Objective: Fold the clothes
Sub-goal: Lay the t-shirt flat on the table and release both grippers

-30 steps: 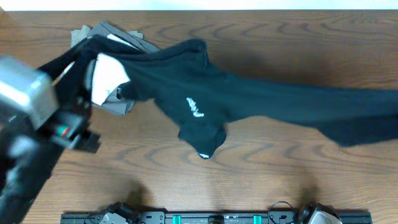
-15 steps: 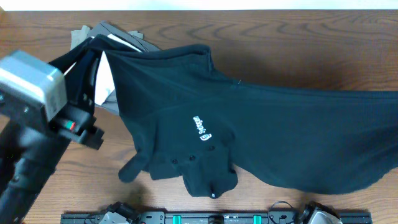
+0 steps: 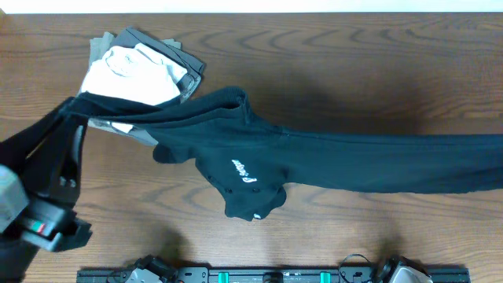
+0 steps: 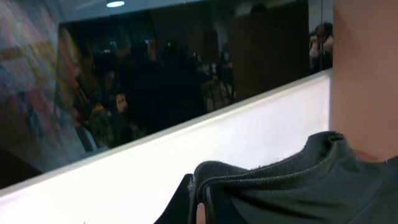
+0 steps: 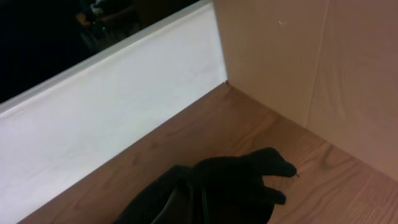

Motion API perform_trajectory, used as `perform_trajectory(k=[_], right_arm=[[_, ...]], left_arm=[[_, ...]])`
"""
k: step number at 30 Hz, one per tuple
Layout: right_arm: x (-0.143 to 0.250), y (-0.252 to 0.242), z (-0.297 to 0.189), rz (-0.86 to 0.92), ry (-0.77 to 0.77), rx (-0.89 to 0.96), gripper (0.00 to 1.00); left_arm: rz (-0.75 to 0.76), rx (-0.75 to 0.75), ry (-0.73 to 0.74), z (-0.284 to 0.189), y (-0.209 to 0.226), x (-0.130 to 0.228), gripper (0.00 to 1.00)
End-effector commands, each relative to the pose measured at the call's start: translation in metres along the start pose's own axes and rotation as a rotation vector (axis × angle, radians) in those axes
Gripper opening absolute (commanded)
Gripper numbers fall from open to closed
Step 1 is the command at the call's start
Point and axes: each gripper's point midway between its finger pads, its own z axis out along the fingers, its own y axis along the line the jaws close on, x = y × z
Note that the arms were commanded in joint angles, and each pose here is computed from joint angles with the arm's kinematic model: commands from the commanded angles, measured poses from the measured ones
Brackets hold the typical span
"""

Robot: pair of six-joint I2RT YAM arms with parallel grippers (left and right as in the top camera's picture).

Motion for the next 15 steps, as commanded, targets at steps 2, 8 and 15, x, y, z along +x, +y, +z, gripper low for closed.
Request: perform_trajectory(k=[2, 8, 15], right_arm=[[-0.005, -0.006, -0.001, 0.001, -0.024, 0.034, 0.01], [0.002, -0.005, 0.028, -0.009, 0.057, 0.059, 0.01], [0.037, 0.009, 0.121, -0.044, 0.334, 0.053, 0.01]], left_arm=[[0.019, -0.097, 0.040, 0.019, 0.017, 0.005, 0.06], [0.092, -0.188, 0.220, 0.094, 0.030, 0.045, 0.06], [0.088, -0.237, 0.485, 0.208, 0.039, 0.136, 0.06]])
